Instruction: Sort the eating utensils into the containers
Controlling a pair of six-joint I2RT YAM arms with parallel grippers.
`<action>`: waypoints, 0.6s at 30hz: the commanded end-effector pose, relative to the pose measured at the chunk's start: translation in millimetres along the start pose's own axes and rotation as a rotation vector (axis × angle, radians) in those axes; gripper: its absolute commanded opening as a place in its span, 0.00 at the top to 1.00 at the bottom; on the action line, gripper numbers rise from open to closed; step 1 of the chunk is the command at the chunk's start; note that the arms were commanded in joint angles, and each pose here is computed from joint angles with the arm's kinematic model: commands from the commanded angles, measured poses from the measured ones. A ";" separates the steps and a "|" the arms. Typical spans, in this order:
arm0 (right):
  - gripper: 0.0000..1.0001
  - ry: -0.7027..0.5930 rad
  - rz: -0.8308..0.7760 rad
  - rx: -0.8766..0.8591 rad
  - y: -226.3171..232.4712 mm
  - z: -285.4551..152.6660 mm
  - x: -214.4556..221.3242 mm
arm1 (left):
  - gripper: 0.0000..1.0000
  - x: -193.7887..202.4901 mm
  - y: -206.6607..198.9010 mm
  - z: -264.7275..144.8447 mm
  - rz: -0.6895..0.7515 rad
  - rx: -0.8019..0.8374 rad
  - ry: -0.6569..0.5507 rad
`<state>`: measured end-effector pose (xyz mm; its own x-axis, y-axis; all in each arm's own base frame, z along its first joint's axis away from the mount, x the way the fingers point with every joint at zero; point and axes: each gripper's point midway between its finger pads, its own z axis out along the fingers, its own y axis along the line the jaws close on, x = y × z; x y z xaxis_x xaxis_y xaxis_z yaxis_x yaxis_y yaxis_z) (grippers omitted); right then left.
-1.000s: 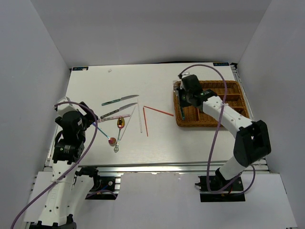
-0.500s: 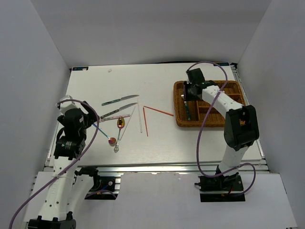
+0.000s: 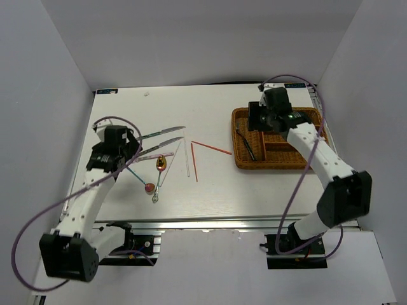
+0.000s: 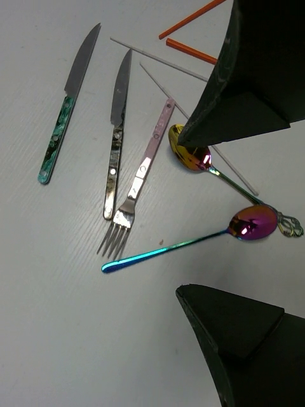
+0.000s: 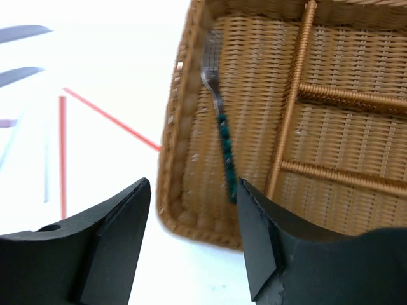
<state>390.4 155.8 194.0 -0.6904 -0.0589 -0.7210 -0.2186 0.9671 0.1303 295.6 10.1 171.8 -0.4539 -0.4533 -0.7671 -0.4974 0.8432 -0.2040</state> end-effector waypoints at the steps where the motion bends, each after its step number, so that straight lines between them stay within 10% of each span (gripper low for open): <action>1: 0.38 -0.051 0.008 -0.076 14.9 -25.6 -0.4 | 0.02 -4.2 -21.7 7.0 -0.037 -0.037 0.009; 18: 0.36 -0.019 0.000 -0.137 18.2 -36.8 54.0 | 0.24 40.0 -58.2 75.9 -0.462 -0.406 0.026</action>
<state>320.9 152.6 162.4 -0.7260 -0.0722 -0.6839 -0.2745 0.9422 0.1919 357.1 -33.7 110.4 -0.2292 -0.7205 -0.6545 -0.8387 0.4874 -0.2429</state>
